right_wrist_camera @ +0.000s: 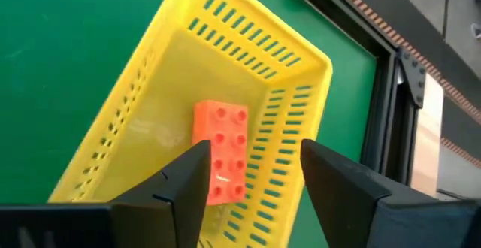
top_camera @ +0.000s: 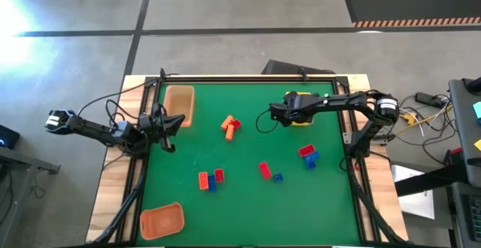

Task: Sort & place blocks by color
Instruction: Put the orange game piece into the yellow bin

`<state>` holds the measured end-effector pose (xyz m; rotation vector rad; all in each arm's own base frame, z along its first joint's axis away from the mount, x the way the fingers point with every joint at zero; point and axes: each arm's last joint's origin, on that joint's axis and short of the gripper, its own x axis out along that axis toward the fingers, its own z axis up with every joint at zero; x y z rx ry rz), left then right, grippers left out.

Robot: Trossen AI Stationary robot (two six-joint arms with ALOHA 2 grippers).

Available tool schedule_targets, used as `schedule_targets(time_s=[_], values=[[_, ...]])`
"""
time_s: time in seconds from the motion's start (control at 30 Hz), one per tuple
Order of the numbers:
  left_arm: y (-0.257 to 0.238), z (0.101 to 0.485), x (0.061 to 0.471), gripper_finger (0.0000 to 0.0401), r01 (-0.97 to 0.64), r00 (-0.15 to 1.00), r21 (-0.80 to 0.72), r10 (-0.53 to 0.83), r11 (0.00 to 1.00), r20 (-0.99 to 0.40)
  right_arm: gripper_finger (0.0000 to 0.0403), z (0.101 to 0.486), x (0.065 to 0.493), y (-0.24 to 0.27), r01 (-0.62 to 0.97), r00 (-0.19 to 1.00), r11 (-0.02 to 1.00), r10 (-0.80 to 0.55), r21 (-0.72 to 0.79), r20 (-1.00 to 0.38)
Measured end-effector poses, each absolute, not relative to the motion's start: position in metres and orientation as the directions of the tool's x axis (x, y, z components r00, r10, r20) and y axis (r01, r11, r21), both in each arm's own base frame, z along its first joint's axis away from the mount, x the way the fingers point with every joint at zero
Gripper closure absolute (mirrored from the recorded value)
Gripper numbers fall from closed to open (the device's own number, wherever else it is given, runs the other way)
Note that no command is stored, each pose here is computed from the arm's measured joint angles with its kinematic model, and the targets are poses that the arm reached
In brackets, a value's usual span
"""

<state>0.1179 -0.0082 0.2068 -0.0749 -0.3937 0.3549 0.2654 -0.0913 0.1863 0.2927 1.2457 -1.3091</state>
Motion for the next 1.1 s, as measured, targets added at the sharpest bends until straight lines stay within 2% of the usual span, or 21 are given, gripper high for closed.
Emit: schedule_targets(time_s=[0.23,0.37,0.47,0.6,0.73,0.87,1.1], values=[[-0.008,0.207,0.118,0.0401,-0.323,0.863,-0.142,0.353,0.936,0.362,0.0198,0.201,0.266,-0.076,0.823,-0.144,0.372,-0.596,-0.43,-0.79],[-0.009,0.207,0.119,0.0401,-0.306,0.866,-0.18,0.352,0.935,0.354,0.0198,0.211,0.27,-0.047,0.798,0.034,0.478,-0.644,-0.367,-0.765],[-0.009,0.212,0.122,0.0401,-0.303,0.866,-0.186,0.352,0.935,0.356,0.0198,0.213,0.273,-0.019,0.737,0.231,0.603,-0.65,-0.307,-0.724],[-0.011,0.222,0.129,0.0401,-0.294,0.867,-0.206,0.351,0.933,0.353,0.0203,0.21,0.264,0.011,0.611,0.456,0.748,-0.599,-0.258,-0.658],[-0.013,0.23,0.142,0.0401,-0.291,0.88,-0.212,0.348,0.933,0.324,0.0215,0.204,0.244,0.026,0.521,0.624,0.829,-0.531,-0.201,-0.573],[-0.017,0.233,0.159,0.0401,-0.29,0.897,-0.214,0.343,0.933,0.278,0.0227,0.196,0.223,0.028,0.407,0.771,0.907,-0.403,-0.105,-0.493],[-0.025,0.235,0.198,0.0401,-0.283,0.923,-0.267,0.337,0.921,0.186,0.0251,0.179,0.189,0.024,0.3,0.9,0.953,-0.299,-0.046,-0.316]])
